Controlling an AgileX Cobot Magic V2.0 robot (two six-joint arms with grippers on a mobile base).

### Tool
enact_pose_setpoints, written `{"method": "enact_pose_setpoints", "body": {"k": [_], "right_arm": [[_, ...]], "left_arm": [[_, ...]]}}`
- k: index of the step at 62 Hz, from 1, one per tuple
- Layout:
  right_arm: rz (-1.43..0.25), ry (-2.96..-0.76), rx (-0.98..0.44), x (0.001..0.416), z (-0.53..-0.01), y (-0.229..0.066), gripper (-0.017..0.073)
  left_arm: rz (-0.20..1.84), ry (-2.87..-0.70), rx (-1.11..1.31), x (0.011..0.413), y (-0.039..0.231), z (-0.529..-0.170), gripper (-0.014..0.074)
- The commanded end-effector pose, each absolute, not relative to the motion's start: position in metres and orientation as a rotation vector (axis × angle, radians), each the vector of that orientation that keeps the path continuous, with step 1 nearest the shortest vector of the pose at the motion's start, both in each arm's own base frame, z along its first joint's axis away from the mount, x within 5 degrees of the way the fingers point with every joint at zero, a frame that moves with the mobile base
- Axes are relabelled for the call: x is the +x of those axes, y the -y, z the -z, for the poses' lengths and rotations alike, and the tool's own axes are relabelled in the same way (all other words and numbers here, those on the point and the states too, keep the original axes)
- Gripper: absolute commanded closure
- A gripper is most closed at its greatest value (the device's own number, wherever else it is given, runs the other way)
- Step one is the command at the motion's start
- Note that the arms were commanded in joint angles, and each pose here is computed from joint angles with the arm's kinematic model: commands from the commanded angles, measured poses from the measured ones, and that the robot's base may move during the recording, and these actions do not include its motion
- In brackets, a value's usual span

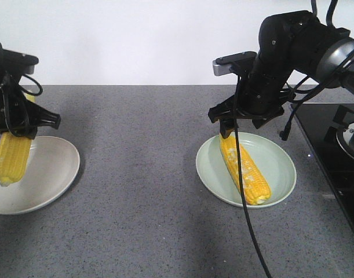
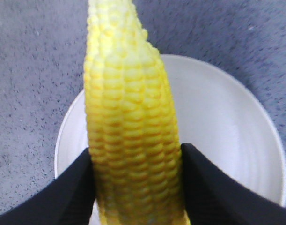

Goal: Distribute corn equally
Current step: 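Set both cobs flat on the plates and open both grippers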

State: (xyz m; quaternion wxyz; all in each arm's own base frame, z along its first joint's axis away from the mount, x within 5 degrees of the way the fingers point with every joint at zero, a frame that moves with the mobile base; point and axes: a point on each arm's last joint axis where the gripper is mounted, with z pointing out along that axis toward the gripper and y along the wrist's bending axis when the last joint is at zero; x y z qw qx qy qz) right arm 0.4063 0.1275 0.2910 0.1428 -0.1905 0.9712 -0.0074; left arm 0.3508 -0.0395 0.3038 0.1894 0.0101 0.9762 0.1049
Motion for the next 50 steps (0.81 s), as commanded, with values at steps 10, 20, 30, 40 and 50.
{"method": "enact_pose_setpoints", "body": {"k": [10,20,30,40,50], "right_arm": [[0.075,-2.738,-0.547,0.397,-0.322,-0.118,0.0007],[0.088,-2.736,-0.548,0.397,-0.322,-0.118,0.0007],[0.088,-2.736,-0.548,0.397,-0.322,-0.118,0.0013],[0.088,-2.736,-0.548,0.397,-0.322,-0.118,0.0013],[0.088,-2.736,-0.548,0.397,-0.322,-0.118,0.0013]], "left_arm": [[-0.286,-2.693,0.007,0.354,0.037,-0.312,0.0589],[-0.284,-2.738,0.004,0.356,0.038,-0.303,0.0575],[-0.292,-2.763,0.003,0.357,0.038,-0.299,0.0517],[-0.298,-2.774,0.002,0.357,0.038,-0.298,0.0411],[-0.304,-2.787,-0.003,0.355,0.038,-0.298,0.0280]]}}
